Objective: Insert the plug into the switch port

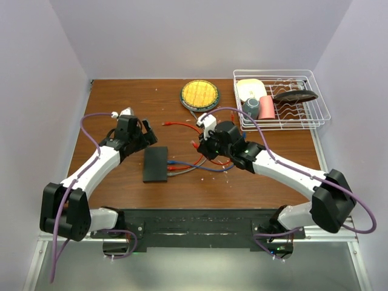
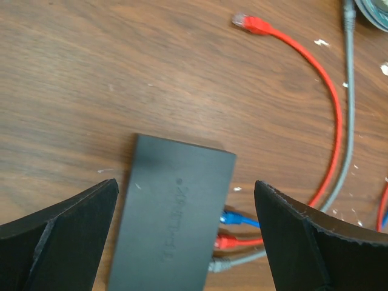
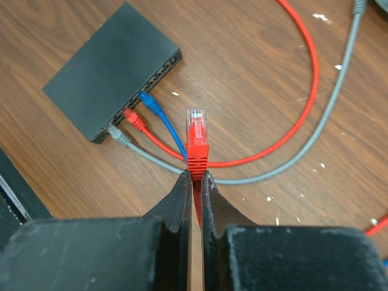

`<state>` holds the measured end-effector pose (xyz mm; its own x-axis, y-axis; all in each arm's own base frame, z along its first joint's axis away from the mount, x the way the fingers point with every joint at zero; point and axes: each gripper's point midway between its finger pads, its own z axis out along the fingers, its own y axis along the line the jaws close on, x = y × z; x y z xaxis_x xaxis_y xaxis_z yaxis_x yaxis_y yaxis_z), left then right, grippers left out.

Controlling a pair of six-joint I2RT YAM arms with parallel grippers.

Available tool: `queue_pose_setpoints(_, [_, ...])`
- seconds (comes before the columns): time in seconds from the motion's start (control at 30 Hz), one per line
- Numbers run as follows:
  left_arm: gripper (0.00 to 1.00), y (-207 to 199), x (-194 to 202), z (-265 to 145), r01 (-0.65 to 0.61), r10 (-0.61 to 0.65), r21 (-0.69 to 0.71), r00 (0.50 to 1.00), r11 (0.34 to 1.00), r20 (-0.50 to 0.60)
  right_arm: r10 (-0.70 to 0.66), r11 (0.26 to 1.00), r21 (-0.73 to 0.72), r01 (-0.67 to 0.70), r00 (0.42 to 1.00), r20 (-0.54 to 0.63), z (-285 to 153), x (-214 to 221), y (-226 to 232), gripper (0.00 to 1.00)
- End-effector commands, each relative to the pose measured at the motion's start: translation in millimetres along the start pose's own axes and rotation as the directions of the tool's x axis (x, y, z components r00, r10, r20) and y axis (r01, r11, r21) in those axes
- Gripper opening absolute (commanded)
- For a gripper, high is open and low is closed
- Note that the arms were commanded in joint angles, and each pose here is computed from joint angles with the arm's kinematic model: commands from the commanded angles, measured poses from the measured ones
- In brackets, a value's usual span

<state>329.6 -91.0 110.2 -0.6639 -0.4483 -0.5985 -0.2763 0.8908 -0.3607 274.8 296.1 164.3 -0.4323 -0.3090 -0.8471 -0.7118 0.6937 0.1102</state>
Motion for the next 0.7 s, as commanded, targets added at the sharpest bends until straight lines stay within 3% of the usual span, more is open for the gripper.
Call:
queue_pose_setpoints(0.0, [0.99,12.1,-1.0,17.7,0.017,-0.017,-0.014,0.999,1.000,0.038,0.001,0.998,-0.061,0.003,0.997,0.075,9.6,-25.6,11.5,0.00])
queue_pose_setpoints(0.33, [0.95,8.8,31.0,52.3,-0.051,0.054,0.076,0.998,0.996,-0.038,-0.032,0.997,-0.068,0.034,0.999,0.020,24.1,-10.3,9.3,0.00])
queue_pose_setpoints(0.47, [0.92,-17.5,43.6,60.9,-0.038,0.055,0.239,0.996,0.970,-0.068,-0.040,0.997,-0.071,0.040,0.999,-0.003,30.4,-5.9,8.9,0.00])
queue_pose_setpoints(0.67, [0.87,-39.1,53.6,59.7,-0.068,0.107,0.345,0.990,0.936,-0.096,-0.062,0.997,-0.045,0.060,0.997,-0.034,38.9,1.8,2.1,0.00])
